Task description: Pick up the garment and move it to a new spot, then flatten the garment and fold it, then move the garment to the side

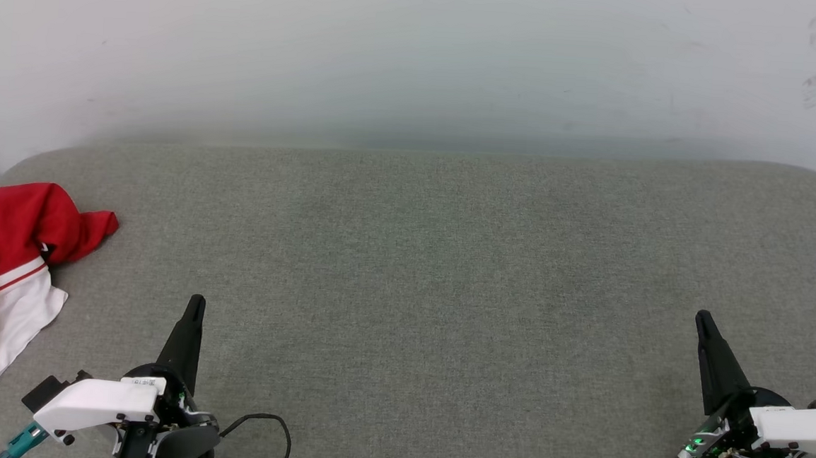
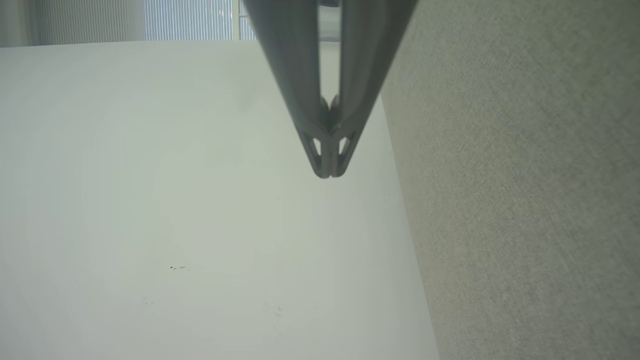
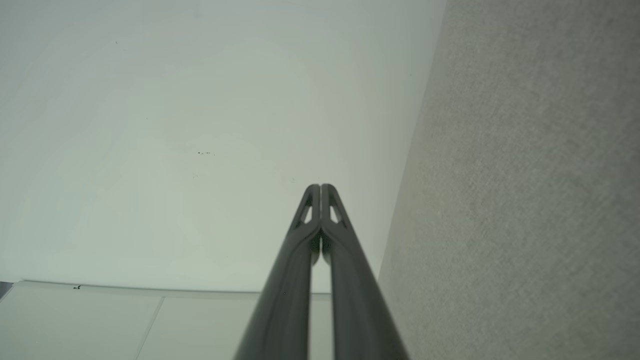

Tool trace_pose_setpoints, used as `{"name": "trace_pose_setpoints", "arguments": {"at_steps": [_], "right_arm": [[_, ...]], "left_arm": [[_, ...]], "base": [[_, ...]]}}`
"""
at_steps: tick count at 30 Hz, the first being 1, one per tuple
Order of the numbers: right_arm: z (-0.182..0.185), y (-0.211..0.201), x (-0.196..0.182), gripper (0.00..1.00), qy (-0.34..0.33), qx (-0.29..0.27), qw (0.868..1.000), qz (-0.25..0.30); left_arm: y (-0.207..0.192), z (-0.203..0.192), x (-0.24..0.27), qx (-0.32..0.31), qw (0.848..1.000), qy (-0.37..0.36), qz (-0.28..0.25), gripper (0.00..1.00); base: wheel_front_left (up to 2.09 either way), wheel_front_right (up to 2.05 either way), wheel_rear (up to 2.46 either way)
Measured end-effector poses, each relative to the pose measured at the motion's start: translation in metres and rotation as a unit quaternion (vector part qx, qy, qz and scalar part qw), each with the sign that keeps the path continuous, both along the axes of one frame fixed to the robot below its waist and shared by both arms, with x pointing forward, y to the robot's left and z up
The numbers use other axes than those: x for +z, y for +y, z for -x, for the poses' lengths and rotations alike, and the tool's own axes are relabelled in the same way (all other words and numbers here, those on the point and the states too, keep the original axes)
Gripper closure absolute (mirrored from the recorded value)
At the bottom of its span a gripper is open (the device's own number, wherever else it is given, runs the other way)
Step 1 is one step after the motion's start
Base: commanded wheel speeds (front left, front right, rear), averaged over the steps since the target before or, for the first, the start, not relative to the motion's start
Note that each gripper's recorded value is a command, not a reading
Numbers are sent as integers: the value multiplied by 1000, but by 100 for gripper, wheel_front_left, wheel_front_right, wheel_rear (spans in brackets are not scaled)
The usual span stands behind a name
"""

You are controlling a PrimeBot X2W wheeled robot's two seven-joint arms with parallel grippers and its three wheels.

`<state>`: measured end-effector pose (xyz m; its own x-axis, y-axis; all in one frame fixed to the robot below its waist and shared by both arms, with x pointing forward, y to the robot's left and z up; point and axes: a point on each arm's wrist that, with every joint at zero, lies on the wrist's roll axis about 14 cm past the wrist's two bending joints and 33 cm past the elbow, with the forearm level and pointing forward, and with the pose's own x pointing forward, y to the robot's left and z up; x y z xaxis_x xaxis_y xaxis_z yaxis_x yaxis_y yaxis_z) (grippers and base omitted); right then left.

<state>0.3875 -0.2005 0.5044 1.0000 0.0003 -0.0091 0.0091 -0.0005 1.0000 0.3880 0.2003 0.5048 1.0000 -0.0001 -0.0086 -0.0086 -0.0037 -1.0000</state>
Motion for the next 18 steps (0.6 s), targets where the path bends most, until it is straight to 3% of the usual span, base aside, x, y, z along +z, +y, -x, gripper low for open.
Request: {"name": "trace_pose_setpoints", "arguments": {"at_steps": [18], "right_arm": [[0,0,0,100,0,0,1000,0]], "left_arm": [[0,0,0,0,1000,0,0,100]], "base": [[0,0,0]]}}
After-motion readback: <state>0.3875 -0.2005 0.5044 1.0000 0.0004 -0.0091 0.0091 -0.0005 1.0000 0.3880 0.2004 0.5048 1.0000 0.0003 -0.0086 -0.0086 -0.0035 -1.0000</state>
